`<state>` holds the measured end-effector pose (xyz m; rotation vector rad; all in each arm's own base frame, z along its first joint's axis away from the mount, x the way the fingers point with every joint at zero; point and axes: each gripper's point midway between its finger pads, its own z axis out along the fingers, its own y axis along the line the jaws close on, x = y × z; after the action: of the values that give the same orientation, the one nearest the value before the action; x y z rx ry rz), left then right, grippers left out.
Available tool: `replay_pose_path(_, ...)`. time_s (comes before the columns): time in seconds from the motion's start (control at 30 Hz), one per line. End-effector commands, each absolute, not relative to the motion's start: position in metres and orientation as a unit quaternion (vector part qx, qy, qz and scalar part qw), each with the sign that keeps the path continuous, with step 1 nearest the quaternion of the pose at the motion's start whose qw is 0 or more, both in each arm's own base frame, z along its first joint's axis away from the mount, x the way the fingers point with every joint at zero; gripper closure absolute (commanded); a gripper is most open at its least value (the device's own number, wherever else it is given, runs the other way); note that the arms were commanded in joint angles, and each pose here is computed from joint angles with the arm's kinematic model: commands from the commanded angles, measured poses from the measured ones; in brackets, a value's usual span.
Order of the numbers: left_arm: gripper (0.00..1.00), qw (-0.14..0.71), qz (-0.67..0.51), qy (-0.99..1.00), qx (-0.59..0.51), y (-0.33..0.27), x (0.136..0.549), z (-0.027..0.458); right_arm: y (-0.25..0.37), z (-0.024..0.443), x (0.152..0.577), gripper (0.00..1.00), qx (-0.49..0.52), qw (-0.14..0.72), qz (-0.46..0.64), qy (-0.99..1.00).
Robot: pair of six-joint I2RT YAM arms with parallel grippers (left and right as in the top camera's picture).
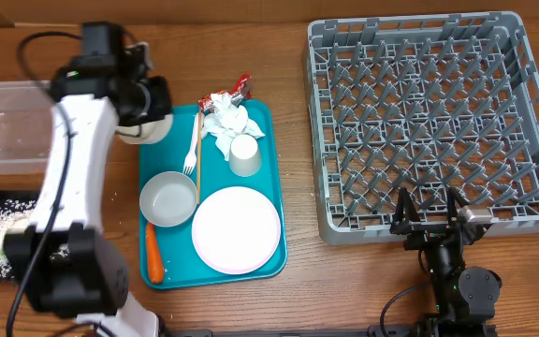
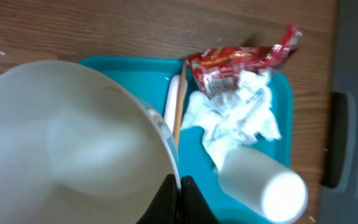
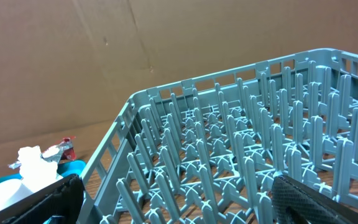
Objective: Sort waste into correct bins and load items into the dishwasher rack
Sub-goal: 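Bring the emptied bowl back and set it on the teal tray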
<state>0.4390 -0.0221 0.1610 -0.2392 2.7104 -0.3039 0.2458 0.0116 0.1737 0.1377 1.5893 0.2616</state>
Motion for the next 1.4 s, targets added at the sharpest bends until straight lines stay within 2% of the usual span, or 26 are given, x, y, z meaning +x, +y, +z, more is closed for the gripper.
replay_pose_path(0.0,0.96,0.183,-0.055,0.976,-0.102,-0.018,0.448,0.129,0.010,0.172,0.246,0.00,0.062,0.693,0.111,0.710)
replay_pose_path(0.17,0.96,0.180,-0.051,0.979,-0.084,-0.033,0.460,0.108,0.010,0.172,0.246,0.00,0.062,0.692,0.111,0.710)
replay_pose_path(0.43,0.96,0.161,0.014,0.983,-0.082,-0.023,0.459,0.083,0.010,0.172,0.246,0.00,0.062,0.693,0.111,0.710)
replay_pose_path(1.1,0.95,0.137,-0.021,0.988,-0.067,-0.044,0.450,0.077,0.010,0.172,0.246,0.00,0.062,0.693,0.111,0.710)
replay_pose_path(1.13,0.94,0.137,-0.021,0.988,-0.066,-0.045,0.450,0.077,0.010,0.172,0.246,0.00,0.062,0.693,0.111,0.710)
replay_pose_path(1.23,0.71,0.134,-0.020,0.989,-0.066,-0.044,0.448,0.077,0.010,0.172,0.246,0.00,0.062,0.693,0.111,0.710)
replay_pose_path(1.27,0.68,0.133,-0.019,0.989,-0.066,-0.044,0.448,0.077,0.010,0.172,0.246,0.00,0.062,0.693,0.111,0.710)
replay_pose_path(1.37,0.67,0.130,-0.016,0.989,-0.066,-0.043,0.446,0.076,0.010,0.172,0.246,0.00,0.062,0.693,0.111,0.710)
